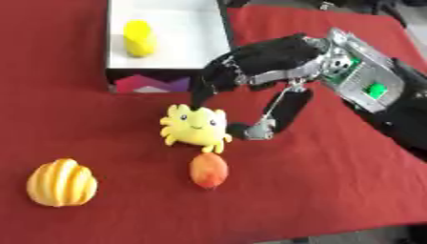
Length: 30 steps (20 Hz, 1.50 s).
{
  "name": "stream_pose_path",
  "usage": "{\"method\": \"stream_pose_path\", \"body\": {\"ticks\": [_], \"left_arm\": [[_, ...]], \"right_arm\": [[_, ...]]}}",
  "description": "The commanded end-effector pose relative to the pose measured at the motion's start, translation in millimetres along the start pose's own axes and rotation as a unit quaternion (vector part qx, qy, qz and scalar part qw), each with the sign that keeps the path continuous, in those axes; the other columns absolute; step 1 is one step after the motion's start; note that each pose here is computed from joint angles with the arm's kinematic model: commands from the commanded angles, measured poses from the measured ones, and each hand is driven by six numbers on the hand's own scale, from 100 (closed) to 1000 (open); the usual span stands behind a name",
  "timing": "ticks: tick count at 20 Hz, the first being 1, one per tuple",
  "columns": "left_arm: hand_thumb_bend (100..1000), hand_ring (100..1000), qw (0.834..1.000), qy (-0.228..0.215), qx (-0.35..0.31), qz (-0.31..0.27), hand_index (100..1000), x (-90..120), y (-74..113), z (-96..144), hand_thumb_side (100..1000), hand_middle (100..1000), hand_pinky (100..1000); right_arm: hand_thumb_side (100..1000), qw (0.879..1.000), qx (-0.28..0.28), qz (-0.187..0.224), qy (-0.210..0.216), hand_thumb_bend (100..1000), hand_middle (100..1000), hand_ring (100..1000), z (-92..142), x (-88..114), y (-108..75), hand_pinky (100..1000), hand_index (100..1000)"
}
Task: Pick up objects on the table and place them in the box.
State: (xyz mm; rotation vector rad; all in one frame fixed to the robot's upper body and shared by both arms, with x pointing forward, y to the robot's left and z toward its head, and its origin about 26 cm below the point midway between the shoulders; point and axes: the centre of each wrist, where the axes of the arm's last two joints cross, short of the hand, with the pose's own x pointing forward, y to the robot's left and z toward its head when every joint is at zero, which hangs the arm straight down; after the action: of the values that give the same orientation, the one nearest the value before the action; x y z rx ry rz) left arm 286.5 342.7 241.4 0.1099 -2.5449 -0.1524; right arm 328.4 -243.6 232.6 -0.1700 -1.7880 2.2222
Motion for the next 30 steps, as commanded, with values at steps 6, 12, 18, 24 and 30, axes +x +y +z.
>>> {"method": "stream_pose_path", "body": {"ticks": [6,12,18,24,30], "left_arm": [[100,823,1.000,-0.006,-0.019,-0.016,789,7.2,1.4,-4.7,636,744,837],[100,823,1.000,-0.001,-0.024,-0.017,790,6.6,0.9,-3.7,635,745,838],[100,824,0.999,0.002,-0.029,-0.019,790,5.7,0.6,-1.9,635,745,839],[100,825,0.999,0.004,-0.032,-0.020,790,5.0,0.1,-0.7,634,746,839],[100,825,0.999,0.008,-0.034,-0.020,791,4.2,-0.4,0.7,634,746,840]], "right_arm": [[469,0.999,0.031,0.010,-0.015,117,784,783,-11.6,-4.7,13.5,905,870],[525,0.998,0.058,0.014,-0.024,132,788,757,-19.2,-7.2,27.2,902,891],[527,0.996,0.079,0.010,-0.031,226,779,759,-23.9,-7.0,35.6,917,903],[403,0.996,0.090,-0.004,-0.019,321,773,768,-25.5,-7.4,40.0,919,897],[398,0.996,0.093,-0.008,-0.012,328,772,778,-29.7,-10.6,48.1,925,895]]}}
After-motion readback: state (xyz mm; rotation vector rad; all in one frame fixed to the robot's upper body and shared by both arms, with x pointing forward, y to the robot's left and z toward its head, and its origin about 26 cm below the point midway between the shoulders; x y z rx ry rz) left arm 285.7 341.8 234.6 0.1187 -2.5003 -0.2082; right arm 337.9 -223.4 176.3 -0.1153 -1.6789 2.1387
